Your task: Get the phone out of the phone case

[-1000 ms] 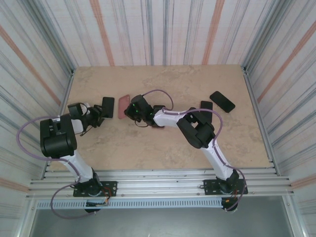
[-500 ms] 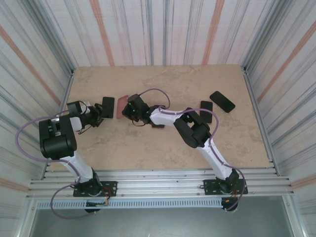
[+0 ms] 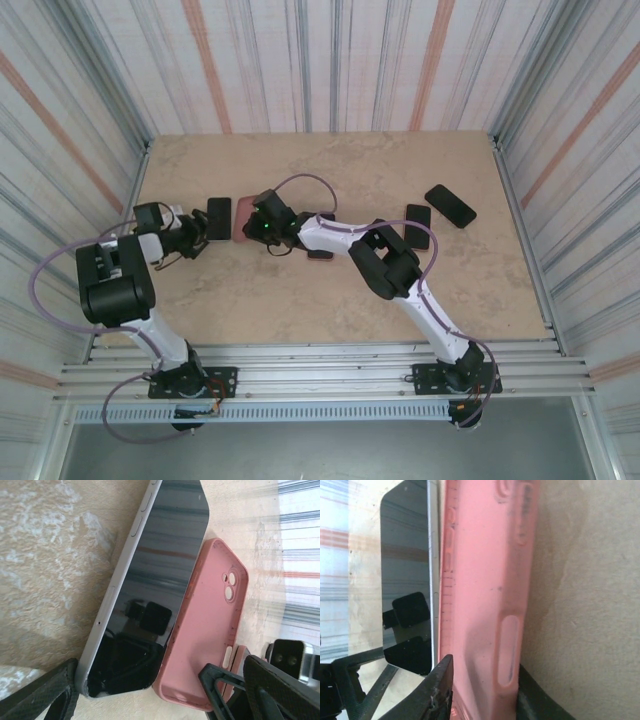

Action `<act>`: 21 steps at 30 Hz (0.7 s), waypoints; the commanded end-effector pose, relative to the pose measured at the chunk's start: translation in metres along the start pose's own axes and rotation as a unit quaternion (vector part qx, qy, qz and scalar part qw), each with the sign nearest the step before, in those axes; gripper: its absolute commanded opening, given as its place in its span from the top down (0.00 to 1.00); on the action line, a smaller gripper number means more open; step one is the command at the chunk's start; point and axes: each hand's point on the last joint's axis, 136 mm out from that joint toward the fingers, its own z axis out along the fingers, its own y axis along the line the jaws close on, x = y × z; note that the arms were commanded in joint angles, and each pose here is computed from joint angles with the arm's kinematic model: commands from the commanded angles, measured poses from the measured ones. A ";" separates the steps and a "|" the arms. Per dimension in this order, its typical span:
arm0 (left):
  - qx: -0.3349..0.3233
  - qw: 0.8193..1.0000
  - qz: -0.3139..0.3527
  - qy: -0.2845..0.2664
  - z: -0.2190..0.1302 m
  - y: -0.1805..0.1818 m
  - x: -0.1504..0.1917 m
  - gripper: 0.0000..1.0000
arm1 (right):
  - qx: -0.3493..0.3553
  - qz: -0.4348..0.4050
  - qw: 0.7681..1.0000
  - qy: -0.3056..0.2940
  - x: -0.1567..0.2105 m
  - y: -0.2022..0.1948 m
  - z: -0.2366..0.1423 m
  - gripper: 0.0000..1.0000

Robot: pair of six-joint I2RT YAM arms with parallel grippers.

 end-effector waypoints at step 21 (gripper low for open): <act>-0.055 0.997 0.048 0.011 -0.037 -0.005 -0.001 0.06 | 0.101 -0.128 0.986 0.033 -0.003 -0.041 0.006 0.68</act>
